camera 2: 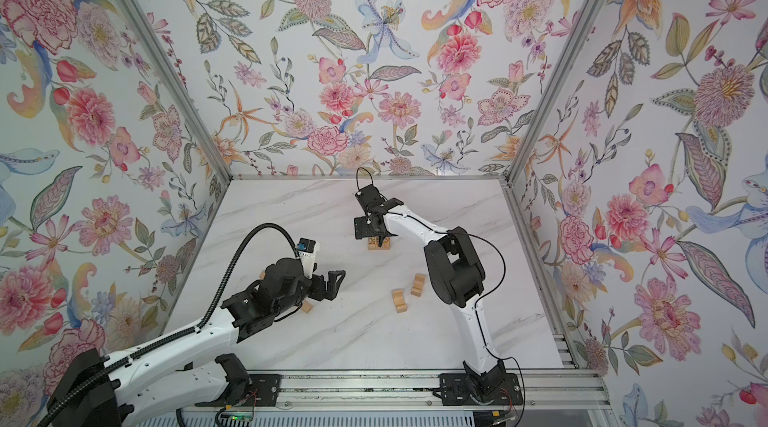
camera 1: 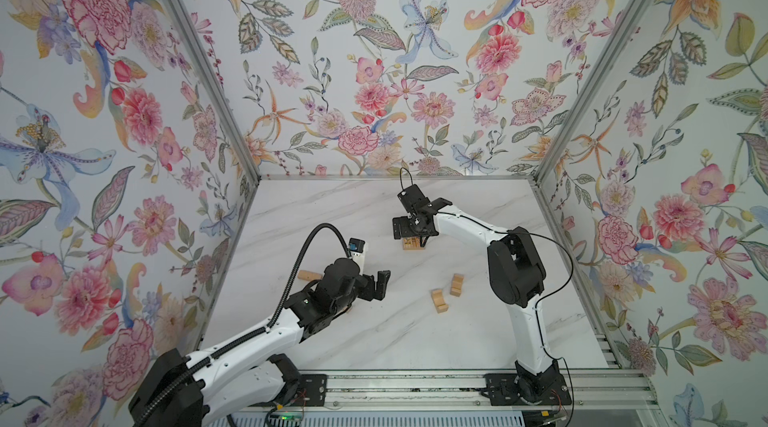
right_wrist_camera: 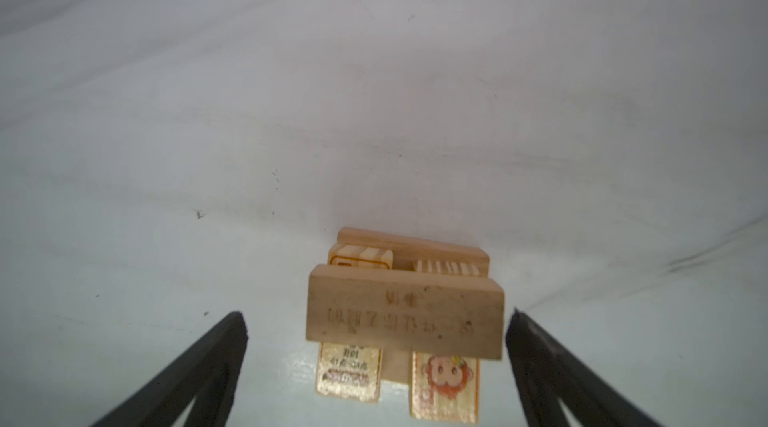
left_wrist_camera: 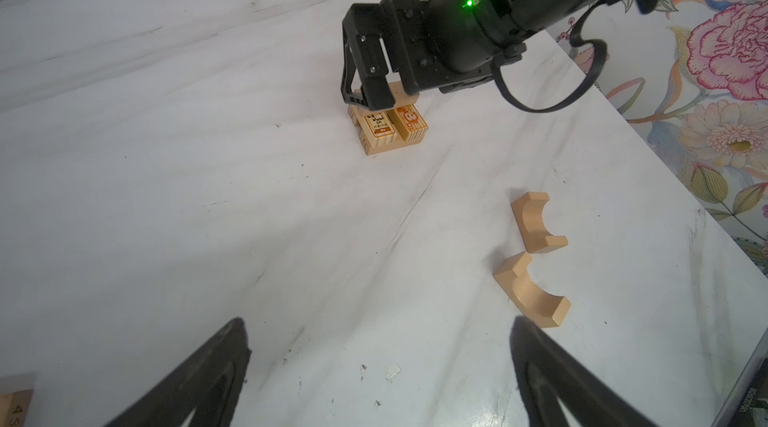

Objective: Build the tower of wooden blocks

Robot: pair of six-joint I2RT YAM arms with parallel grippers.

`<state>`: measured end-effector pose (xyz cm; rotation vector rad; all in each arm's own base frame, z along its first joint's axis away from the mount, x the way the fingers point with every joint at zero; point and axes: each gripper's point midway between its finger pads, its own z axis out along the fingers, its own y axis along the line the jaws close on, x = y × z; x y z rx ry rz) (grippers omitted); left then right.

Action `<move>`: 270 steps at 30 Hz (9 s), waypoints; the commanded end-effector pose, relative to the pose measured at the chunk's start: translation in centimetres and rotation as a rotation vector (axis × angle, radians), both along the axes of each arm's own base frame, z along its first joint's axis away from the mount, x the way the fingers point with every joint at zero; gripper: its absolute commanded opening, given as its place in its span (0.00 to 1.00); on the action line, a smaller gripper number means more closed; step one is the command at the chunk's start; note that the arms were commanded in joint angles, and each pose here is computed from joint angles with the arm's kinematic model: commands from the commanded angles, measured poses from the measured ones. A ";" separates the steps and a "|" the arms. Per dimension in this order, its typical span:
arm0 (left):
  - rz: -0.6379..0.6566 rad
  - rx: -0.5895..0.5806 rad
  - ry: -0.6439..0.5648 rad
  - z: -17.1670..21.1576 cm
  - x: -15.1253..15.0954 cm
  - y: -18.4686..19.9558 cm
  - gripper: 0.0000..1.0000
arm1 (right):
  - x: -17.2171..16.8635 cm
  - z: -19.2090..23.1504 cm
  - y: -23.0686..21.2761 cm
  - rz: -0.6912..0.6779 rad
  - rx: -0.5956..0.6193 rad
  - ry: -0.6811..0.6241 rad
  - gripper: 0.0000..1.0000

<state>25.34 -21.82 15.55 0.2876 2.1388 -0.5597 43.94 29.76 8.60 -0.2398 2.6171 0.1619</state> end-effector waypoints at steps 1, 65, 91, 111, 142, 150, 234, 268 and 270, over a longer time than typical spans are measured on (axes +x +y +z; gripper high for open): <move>0.061 0.018 0.038 -1.4 -1.0 1.9 0.99 | -1.8 4.7 0.8 0.039 0.014 -0.070 0.99; 0.156 -0.039 0.310 -11.0 -1.8 -1.0 0.99 | -14.3 5.2 -11.8 -0.002 0.148 -0.107 0.99; 0.438 0.108 0.215 -7.3 -4.4 11.5 0.99 | -16.6 4.8 -4.4 0.092 0.144 -0.059 0.96; 0.713 0.020 0.203 -9.0 -3.9 18.5 0.98 | -17.5 0.1 9.4 0.193 0.080 0.077 0.89; 0.756 -0.088 0.138 -8.3 -4.0 19.5 0.99 | -18.9 -4.8 16.3 0.196 -0.051 0.177 0.97; 0.749 -0.083 0.153 -9.3 -4.3 19.5 0.99 | -18.8 -5.4 16.5 0.181 -0.072 0.181 0.97; 0.499 -0.072 0.090 -4.5 1.3 12.9 0.99 | -7.6 1.3 2.1 -0.013 -0.125 0.056 0.59; 0.421 -0.024 0.088 -3.0 4.5 8.4 0.99 | -3.2 -2.6 -1.8 -0.065 -0.068 0.138 0.59; 0.421 -0.022 0.089 -3.0 4.5 8.4 0.99 | -3.3 -2.8 -1.9 -0.064 -0.071 0.144 0.59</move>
